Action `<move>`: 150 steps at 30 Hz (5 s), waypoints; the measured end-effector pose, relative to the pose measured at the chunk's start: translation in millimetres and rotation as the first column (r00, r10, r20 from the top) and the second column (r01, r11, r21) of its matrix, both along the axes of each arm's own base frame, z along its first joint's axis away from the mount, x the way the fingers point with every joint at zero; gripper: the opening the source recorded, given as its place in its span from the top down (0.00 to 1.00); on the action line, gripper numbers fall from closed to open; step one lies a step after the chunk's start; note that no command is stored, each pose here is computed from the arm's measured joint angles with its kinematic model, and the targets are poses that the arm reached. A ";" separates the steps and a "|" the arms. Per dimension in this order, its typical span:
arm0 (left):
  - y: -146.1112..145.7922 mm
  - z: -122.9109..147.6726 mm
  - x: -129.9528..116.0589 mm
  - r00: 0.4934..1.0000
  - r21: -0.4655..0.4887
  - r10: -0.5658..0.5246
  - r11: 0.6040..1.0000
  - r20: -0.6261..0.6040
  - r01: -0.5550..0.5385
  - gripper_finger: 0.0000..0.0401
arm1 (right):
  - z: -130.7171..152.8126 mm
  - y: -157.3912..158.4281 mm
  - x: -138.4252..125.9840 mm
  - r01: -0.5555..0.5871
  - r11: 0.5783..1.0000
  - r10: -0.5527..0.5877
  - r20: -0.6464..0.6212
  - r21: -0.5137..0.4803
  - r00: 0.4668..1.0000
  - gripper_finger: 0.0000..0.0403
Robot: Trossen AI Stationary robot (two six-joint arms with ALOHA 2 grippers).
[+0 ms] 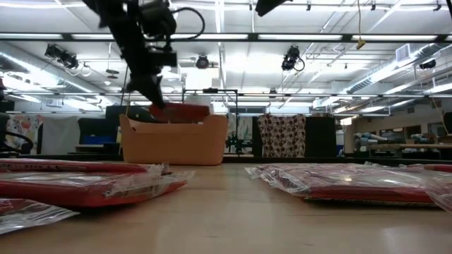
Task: Sort popcorn bags into baskets
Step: Put the red popcorn bag into the orange bin
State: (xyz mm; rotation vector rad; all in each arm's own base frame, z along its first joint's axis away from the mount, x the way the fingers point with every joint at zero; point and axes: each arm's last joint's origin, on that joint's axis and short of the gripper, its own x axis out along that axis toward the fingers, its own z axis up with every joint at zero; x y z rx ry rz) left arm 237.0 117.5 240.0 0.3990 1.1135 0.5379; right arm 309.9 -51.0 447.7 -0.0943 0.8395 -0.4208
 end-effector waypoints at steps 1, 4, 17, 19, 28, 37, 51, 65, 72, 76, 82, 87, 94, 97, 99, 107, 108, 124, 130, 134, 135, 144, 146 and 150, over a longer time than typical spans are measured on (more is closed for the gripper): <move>3.9 -4.6 1.1 1.000 0.019 0.001 1.000 0.022 -0.002 0.93 | 0.3 0.0 0.3 -0.001 1.000 0.001 0.004 0.000 1.000 0.62; 11.8 -15.0 0.7 1.000 0.041 0.014 0.999 0.000 -0.014 0.86 | 1.0 0.0 1.1 -0.003 1.000 0.003 0.016 0.001 1.000 0.61; -15.2 27.1 10.9 0.965 -0.387 0.057 0.921 0.258 0.049 0.54 | 2.1 0.0 1.6 0.004 1.000 -0.005 0.035 0.010 0.999 0.61; -31.5 31.3 15.1 0.952 -0.561 0.044 0.816 0.303 0.141 0.54 | 2.2 0.0 1.4 0.002 1.000 -0.002 0.033 0.008 0.999 0.61; -126.3 27.0 23.9 0.976 -0.778 -0.004 0.603 0.217 0.175 0.57 | 2.5 -1.0 -1.4 -0.060 0.997 0.060 -0.017 -0.049 0.998 0.61; -225.9 18.4 5.0 0.980 -0.667 -0.018 0.730 0.198 0.148 0.48 | 21.6 -11.1 -30.4 -0.025 0.994 0.027 0.012 -0.108 1.000 0.61; -292.0 -50.3 -13.7 0.982 -0.421 -0.177 0.897 -0.063 0.135 0.32 | 35.0 -12.3 -50.3 0.008 0.999 -0.004 0.106 -0.037 0.994 0.61; -309.3 -84.9 -25.5 0.972 -0.318 -0.134 0.946 -0.193 0.067 0.32 | 35.0 -10.4 -49.9 0.018 1.000 -0.016 0.119 -0.016 0.993 0.61; -311.1 -99.7 -23.7 0.964 -0.284 -0.126 0.957 -0.235 0.056 0.33 | 35.0 -10.4 -49.8 0.023 1.000 -0.022 0.122 -0.010 0.992 0.61; -312.2 -107.1 -22.0 0.958 -0.274 -0.117 0.961 -0.261 0.043 0.42 | 35.1 -10.0 -49.7 0.022 1.000 -0.020 0.123 -0.010 0.992 0.61; -311.7 -108.8 -21.9 0.958 -0.301 -0.089 0.954 -0.272 0.003 0.69 | 35.2 -9.0 -49.2 0.018 1.000 -0.016 0.126 -0.011 0.992 0.61; -306.4 -98.5 -23.1 0.956 -0.319 -0.069 0.947 -0.285 -0.026 0.95 | 35.2 -8.8 -49.0 0.012 1.000 -0.011 0.127 -0.006 0.992 0.61; -287.0 -66.5 -28.4 0.968 -0.273 -0.046 0.962 -0.247 -0.024 0.97 | 36.3 -8.7 -48.0 0.013 1.000 -0.014 0.149 0.009 0.989 0.61; -276.0 -47.8 -30.8 0.976 -0.275 -0.061 0.962 -0.211 0.001 0.98 | 36.3 -8.6 -47.9 0.014 1.000 -0.015 0.151 0.010 0.988 0.61; -267.2 -35.5 -32.3 0.981 -0.277 -0.063 0.961 -0.184 0.010 0.98 | 36.2 -8.7 -47.8 0.014 1.000 -0.015 0.151 0.011 0.988 0.61; -211.9 11.0 -36.9 0.999 -0.234 0.017 0.972 -0.051 -0.028 0.98 | 36.2 -8.7 -47.6 0.018 1.000 -0.020 0.154 0.016 0.988 0.61; -203.8 15.8 -36.7 0.999 -0.221 0.030 0.975 -0.029 -0.036 0.99 | 36.4 -8.7 -47.4 0.018 1.000 -0.021 0.157 0.015 0.987 0.61; -67.1 34.2 10.6 0.993 0.106 -0.032 0.993 -0.111 0.043 0.99 | 37.8 -3.8 -45.3 0.047 0.997 -0.060 0.204 0.069 0.977 0.61; -2.4 13.8 10.6 0.982 0.006 0.032 0.999 -0.184 -0.032 0.98 | 37.8 3.6 -43.9 0.047 0.994 -0.068 0.218 0.099 0.974 0.61; 32.1 -2.3 9.4 0.980 -0.054 0.090 0.993 -0.177 -0.101 0.94 | 37.9 7.5 -43.3 0.057 0.993 -0.079 0.224 0.104 0.971 0.61; 38.5 -5.4 9.1 0.981 -0.072 0.098 0.991 -0.167 -0.111 0.92 | 37.9 8.2 -43.2 0.060 0.993 -0.081 0.225 0.102 0.971 0.61; 36.6 -4.7 11.7 0.997 -0.257 0.069 0.964 -0.025 -0.073 0.66 | 37.9 10.2 -43.2 0.071 0.994 -0.089 0.223 0.088 0.971 0.61; 26.5 2.5 13.1 0.997 -0.366 0.058 0.930 0.057 -0.033 0.62 | 38.0 9.6 -43.4 0.081 0.994 -0.096 0.221 0.074 0.971 0.61; -4.3 15.2 18.7 0.982 -0.600 0.025 0.795 0.187 0.094 0.61 | 38.1 8.8 -43.5 0.077 0.996 -0.085 0.211 0.045 0.974 0.61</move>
